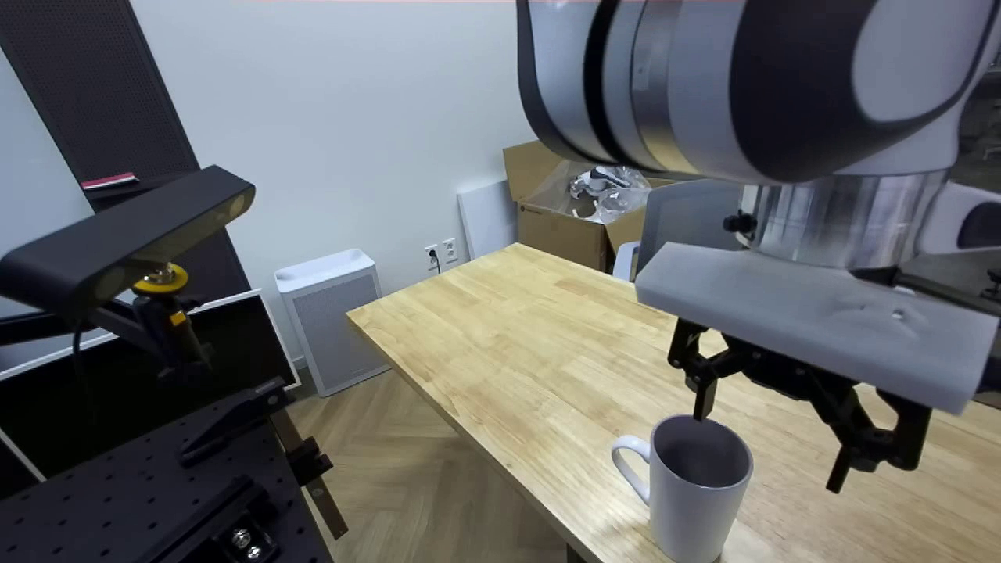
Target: Move the mug forward
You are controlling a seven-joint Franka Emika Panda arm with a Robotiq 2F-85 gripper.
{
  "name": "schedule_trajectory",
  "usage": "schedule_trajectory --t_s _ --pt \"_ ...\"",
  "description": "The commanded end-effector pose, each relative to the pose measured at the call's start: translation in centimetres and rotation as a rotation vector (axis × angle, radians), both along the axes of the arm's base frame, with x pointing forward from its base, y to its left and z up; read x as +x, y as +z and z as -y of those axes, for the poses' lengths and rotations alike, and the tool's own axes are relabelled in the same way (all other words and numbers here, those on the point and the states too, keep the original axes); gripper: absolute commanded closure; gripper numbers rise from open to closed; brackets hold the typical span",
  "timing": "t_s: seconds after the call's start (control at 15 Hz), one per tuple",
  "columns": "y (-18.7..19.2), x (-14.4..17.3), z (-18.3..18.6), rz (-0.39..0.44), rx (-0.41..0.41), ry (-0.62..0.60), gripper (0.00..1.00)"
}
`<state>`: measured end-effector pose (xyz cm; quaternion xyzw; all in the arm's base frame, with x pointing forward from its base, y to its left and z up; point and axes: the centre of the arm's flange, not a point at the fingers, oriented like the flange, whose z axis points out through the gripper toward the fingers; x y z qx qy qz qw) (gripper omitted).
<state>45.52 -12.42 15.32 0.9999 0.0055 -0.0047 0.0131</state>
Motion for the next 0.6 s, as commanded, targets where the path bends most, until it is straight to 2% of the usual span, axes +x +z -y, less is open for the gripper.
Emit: schedule_trajectory --t_s 0.0,0.53 --pt "-2.0 0.5 0.7 -0.007 0.012 -0.008 0.00" --pt "-4.5 0.7 0.6 0.018 -0.002 0.002 0.00"
